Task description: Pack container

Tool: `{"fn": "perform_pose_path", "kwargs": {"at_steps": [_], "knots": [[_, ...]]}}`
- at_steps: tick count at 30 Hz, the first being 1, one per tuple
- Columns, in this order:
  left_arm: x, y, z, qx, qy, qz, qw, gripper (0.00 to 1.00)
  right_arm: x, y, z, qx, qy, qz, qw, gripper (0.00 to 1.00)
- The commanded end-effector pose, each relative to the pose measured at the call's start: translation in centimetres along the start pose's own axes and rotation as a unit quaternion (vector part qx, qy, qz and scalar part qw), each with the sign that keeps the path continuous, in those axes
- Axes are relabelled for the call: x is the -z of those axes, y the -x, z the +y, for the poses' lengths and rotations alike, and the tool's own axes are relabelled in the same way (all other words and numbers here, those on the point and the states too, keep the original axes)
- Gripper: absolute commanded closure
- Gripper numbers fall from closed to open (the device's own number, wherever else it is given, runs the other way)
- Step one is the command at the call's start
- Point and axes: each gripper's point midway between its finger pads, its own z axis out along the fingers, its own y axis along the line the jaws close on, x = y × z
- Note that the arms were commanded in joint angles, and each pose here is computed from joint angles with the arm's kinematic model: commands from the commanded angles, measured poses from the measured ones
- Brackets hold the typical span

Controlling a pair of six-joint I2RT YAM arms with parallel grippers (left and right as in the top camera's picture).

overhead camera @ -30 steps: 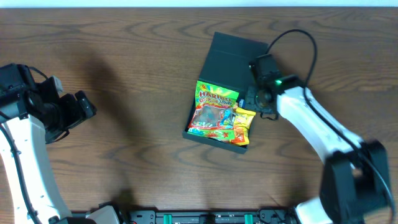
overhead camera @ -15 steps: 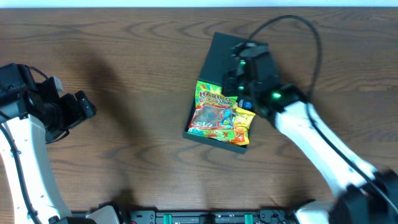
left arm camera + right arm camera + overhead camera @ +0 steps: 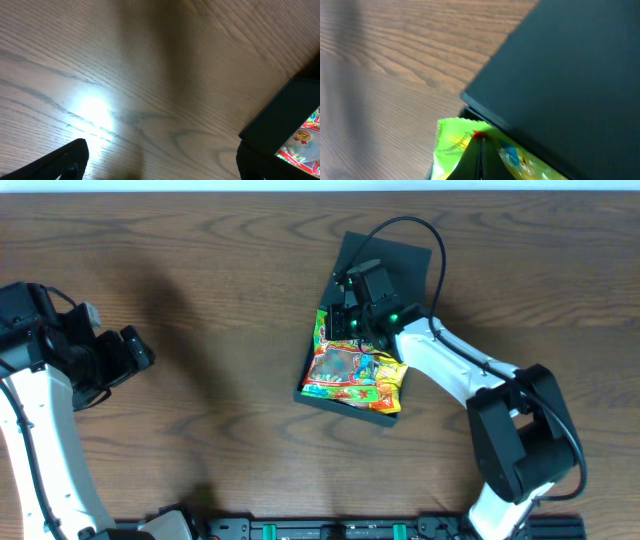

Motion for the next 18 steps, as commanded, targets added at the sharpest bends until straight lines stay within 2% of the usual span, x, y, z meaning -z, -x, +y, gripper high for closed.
{"fn": "perform_pose_path", "kwargs": {"at_steps": [1,7,18], "knots": [[0.0,0.1,0.3,-0.003,0.006,0.000,1.000,0.05,-0.1,1.1,1.8,0.003,0.023,-0.014,1.000,0.99],[0.0,0.1,0.3,-0.003,0.006,0.000,1.000,0.05,-0.2,1.1,2.0,-0.012,0.025,-0.016,0.999,0.99],[0.0,0.1,0.3,-0.003,0.006,0.000,1.000,0.05,-0.6,-0.1,1.3,0.008,-0.027,-0.012,1.000,0.99]]}}
